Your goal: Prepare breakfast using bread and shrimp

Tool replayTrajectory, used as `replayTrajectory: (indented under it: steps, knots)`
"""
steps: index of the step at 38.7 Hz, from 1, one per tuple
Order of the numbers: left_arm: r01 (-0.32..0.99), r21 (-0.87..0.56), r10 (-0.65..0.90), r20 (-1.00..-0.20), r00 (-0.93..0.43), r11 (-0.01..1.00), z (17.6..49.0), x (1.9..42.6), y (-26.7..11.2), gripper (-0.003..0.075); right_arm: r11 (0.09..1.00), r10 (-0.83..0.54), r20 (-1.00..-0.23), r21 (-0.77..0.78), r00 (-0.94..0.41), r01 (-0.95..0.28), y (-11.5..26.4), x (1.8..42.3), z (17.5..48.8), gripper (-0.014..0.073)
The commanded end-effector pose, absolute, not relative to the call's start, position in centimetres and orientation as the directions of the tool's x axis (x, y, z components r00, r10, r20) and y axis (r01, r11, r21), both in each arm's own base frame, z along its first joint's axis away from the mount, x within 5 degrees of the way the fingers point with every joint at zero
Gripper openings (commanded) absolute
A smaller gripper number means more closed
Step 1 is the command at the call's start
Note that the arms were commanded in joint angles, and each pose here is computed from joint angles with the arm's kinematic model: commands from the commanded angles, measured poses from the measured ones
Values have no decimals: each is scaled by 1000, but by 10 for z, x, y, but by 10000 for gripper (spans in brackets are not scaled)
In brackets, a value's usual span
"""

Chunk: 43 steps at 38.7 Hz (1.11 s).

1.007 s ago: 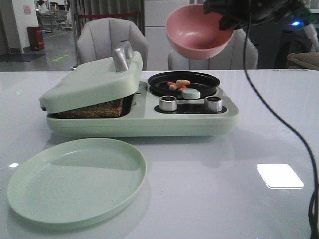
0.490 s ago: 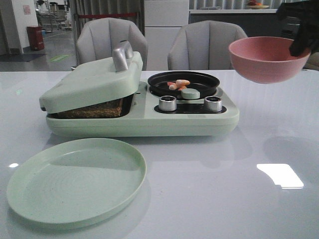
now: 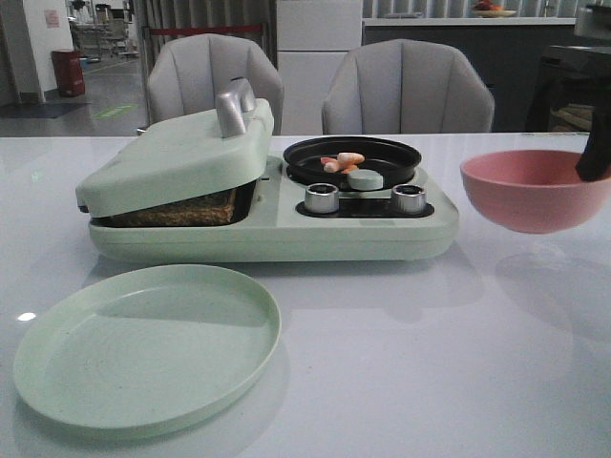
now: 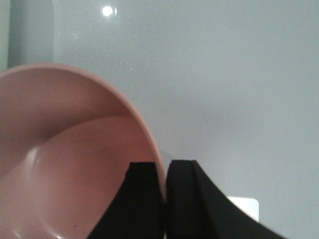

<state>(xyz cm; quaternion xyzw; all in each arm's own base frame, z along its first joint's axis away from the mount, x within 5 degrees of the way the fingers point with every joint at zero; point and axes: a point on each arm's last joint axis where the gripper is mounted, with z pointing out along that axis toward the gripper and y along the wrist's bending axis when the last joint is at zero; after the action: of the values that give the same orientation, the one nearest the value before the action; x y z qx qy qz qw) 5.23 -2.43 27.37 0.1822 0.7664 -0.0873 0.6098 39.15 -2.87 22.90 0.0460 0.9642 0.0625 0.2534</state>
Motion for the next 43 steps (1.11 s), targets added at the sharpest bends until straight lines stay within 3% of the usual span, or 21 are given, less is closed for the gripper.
replayTrajectory:
  steps: [1,7,21,25,35,43]
  knots:
    - [370,73,123,-986,-116,926,288,54,-24,112,989,127,-566,138,-815,58,-32,394,251,142]
    - [370,73,123,-986,-116,926,288,54,-24,112,990,122,-565,132,-816,56,-33,398,244,166]
    - [370,73,123,-986,-116,926,288,54,-24,112,1000,23,-566,25,-824,11,-38,397,244,375]
    - [370,73,123,-986,-116,926,288,54,-24,112,1000,-1,-596,-2,-803,1,-39,389,264,375]
    - [370,73,123,-986,-116,926,288,54,-24,112,996,-85,-779,-80,-621,-35,-30,347,354,375]
    - [370,73,123,-986,-116,926,288,54,-24,112,994,-102,-872,-74,-478,-77,-7,310,398,373]
